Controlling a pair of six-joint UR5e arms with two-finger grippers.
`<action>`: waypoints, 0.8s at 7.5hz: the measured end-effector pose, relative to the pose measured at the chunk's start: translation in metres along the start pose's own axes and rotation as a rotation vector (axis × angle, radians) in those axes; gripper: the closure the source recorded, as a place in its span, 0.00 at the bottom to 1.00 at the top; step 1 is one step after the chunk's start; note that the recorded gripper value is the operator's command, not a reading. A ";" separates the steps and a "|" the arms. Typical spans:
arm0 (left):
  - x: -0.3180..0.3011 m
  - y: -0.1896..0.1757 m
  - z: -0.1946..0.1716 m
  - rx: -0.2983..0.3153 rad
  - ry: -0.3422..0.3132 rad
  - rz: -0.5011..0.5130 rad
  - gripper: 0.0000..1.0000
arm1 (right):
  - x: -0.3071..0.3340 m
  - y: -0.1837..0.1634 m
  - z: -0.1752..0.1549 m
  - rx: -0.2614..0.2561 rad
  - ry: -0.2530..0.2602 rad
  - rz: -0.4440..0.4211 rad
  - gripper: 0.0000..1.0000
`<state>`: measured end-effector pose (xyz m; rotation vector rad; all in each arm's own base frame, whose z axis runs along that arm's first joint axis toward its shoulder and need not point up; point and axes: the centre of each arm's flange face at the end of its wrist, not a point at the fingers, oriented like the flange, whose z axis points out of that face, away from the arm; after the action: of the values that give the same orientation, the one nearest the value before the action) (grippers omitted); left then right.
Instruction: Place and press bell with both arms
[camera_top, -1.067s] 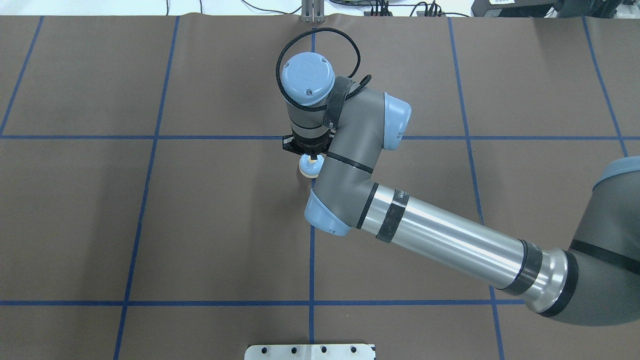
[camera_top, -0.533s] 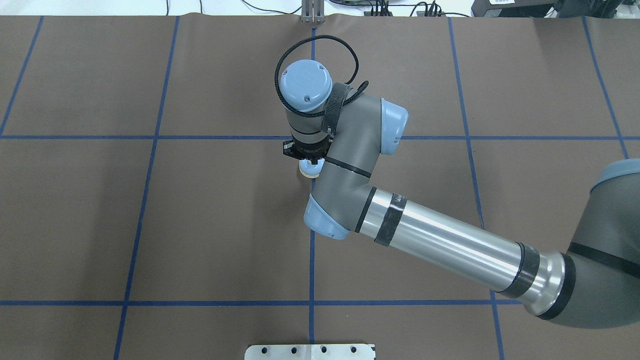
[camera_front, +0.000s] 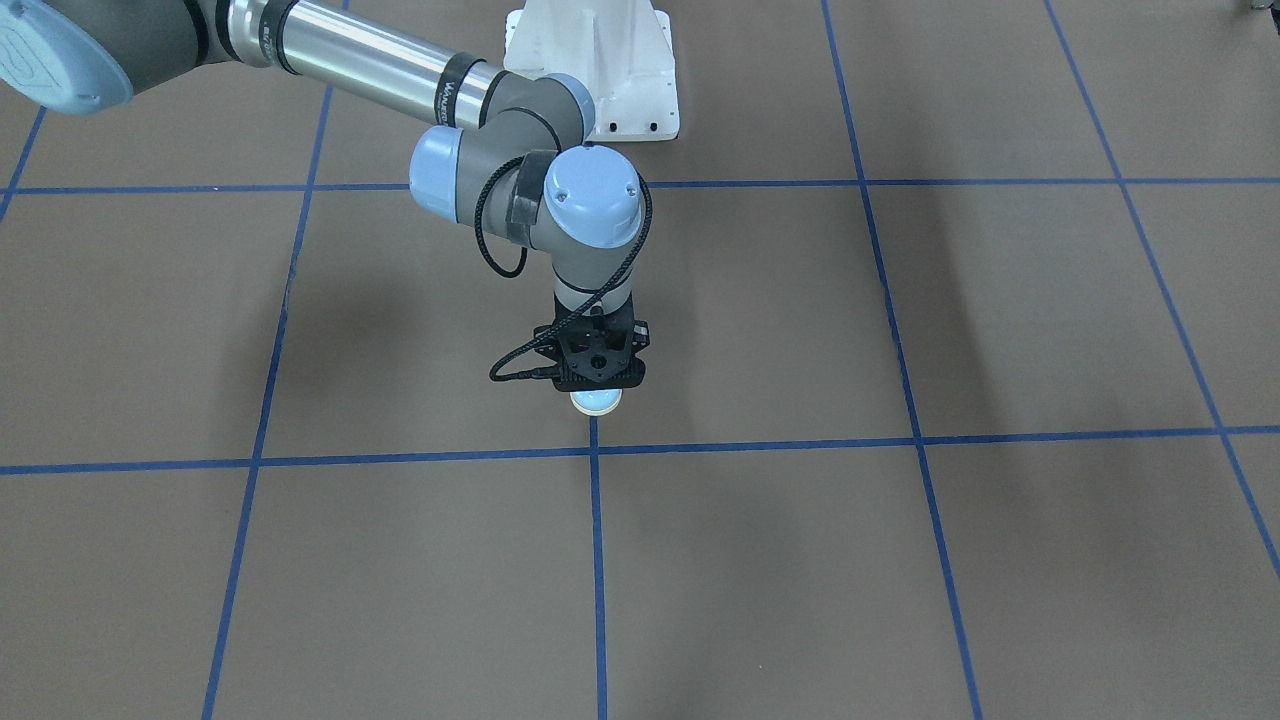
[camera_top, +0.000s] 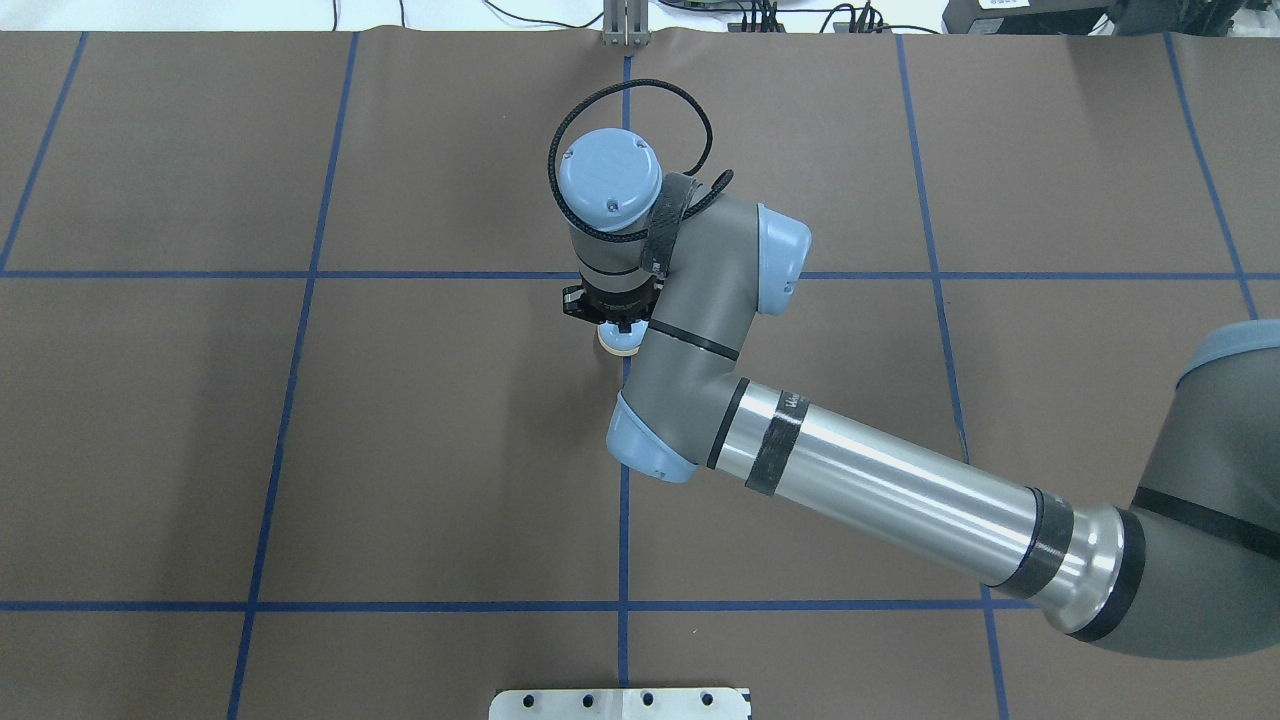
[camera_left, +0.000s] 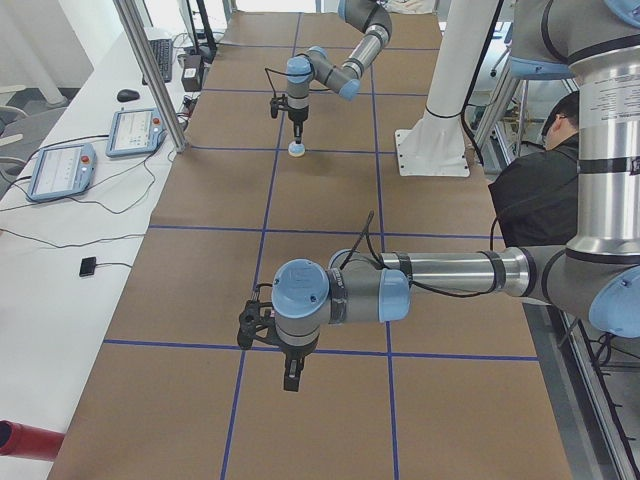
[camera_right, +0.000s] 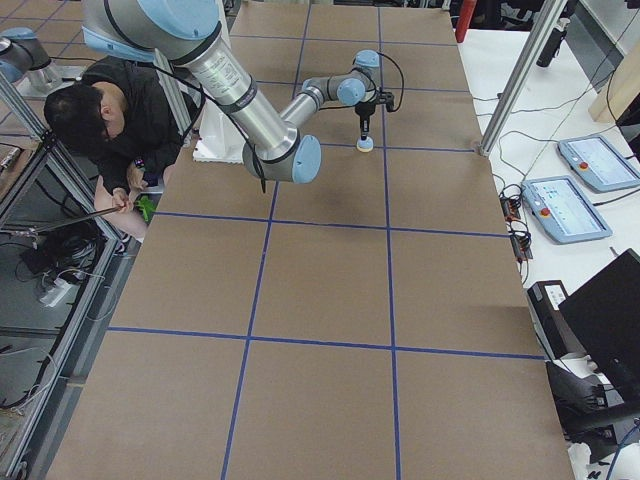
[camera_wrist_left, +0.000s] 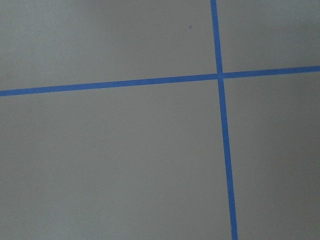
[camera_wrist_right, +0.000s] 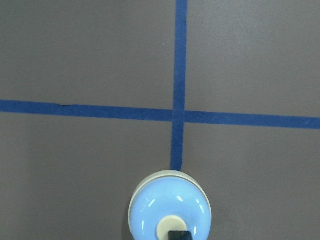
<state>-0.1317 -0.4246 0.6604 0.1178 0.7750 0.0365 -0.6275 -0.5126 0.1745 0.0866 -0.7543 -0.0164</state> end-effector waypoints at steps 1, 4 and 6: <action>0.000 0.000 0.000 0.000 0.000 0.000 0.00 | -0.005 -0.001 -0.007 0.003 -0.011 0.000 1.00; 0.000 0.000 0.000 0.000 0.000 -0.001 0.00 | -0.004 -0.010 -0.030 0.020 -0.037 0.006 0.09; -0.001 0.002 0.002 -0.004 0.001 -0.024 0.00 | 0.017 -0.036 -0.053 0.038 -0.050 0.034 0.01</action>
<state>-0.1312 -0.4225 0.6630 0.1044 0.7775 0.0158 -0.5783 -0.5453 0.1444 0.1098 -0.8065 0.0277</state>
